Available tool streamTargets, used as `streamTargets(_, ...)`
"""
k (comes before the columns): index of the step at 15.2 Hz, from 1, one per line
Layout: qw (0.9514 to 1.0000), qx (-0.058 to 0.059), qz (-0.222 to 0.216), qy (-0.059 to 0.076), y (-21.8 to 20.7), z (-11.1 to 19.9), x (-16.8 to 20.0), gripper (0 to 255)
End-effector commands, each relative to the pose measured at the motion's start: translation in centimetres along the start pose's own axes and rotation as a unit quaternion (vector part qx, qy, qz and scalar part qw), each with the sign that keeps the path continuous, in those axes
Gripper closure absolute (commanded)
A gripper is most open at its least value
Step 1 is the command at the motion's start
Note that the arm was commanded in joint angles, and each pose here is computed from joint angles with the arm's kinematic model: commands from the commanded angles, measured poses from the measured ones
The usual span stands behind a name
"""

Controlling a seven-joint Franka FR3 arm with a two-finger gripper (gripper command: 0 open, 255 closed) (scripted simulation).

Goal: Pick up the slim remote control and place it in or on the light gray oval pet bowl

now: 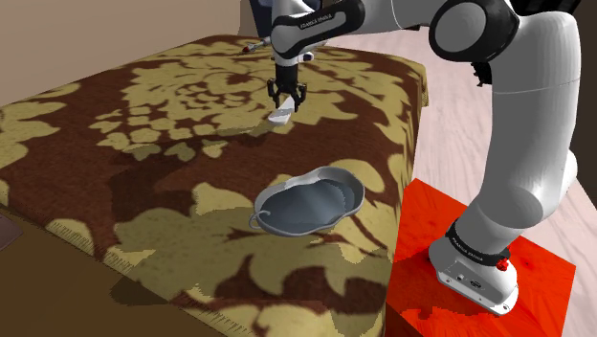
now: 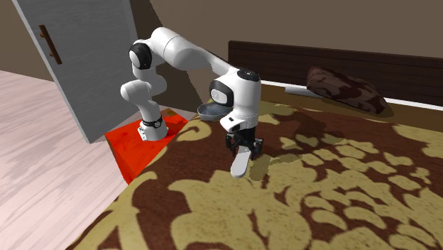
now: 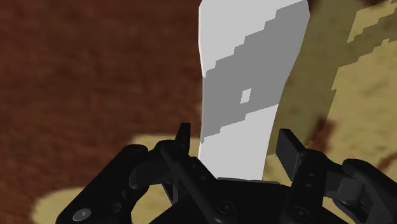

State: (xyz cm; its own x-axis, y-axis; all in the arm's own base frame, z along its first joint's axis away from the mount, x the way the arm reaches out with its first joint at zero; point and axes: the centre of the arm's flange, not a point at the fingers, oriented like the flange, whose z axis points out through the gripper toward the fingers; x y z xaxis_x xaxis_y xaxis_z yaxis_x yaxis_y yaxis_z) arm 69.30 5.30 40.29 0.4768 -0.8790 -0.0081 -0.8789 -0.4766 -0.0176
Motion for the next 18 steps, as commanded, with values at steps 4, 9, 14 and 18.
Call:
streamTargets(4,1.0,0.0,0.0,0.0,0.1,-2.6,-0.1,255)
streamTargets(9,1.0,0.0,0.0,0.0,0.0,-5.2,-0.1,255)
streamTargets(14,1.0,0.0,0.0,0.0,0.0,-7.9,-0.1,255)
streamTargets(18,1.0,0.0,0.0,0.0,0.0,-10.0,-0.1,255)
